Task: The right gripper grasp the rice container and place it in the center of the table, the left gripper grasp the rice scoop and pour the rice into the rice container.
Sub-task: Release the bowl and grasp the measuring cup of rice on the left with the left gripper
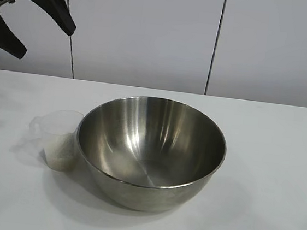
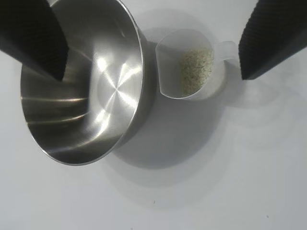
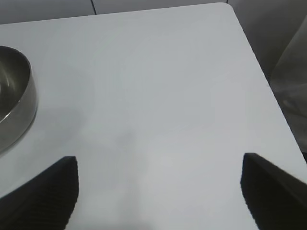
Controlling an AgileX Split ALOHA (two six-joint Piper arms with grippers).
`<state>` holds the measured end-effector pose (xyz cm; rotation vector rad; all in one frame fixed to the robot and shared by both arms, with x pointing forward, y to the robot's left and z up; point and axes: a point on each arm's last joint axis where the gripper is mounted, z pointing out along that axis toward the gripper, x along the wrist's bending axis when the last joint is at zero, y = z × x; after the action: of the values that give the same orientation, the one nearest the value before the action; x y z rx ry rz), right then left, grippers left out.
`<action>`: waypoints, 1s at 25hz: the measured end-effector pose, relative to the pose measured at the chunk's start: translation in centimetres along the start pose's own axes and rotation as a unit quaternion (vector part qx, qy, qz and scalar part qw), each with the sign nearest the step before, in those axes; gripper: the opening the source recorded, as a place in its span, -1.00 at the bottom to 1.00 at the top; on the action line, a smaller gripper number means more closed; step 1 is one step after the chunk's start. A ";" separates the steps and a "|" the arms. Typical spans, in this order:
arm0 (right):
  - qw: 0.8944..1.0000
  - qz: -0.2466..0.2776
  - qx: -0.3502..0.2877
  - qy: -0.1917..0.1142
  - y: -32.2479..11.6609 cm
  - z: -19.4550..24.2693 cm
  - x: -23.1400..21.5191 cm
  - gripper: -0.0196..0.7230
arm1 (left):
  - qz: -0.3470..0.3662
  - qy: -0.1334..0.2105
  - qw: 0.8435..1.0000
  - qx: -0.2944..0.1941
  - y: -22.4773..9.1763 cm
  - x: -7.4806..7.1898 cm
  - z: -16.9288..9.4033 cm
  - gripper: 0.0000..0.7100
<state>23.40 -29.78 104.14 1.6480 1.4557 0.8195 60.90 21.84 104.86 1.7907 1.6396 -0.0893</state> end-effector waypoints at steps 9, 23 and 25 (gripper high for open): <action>1.000 0.000 0.000 0.000 0.0 0.0 0.0 0.74 | 0.128 0.094 0.960 -0.231 -0.3 -1.4 -4.7 0.92; 1.000 0.000 -0.002 0.000 0.0 0.0 0.0 0.74 | 0.234 0.285 0.861 -0.350 -15.4 2.5 0.1 0.76; 1.000 0.000 -0.002 0.000 0.0 0.0 0.0 0.74 | 0.203 0.269 0.869 -0.363 -16.2 2.8 0.2 0.76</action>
<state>23.41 -29.79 104.17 1.6453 1.4533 0.8216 46.96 23.46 96.24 1.5526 1.3092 1.1597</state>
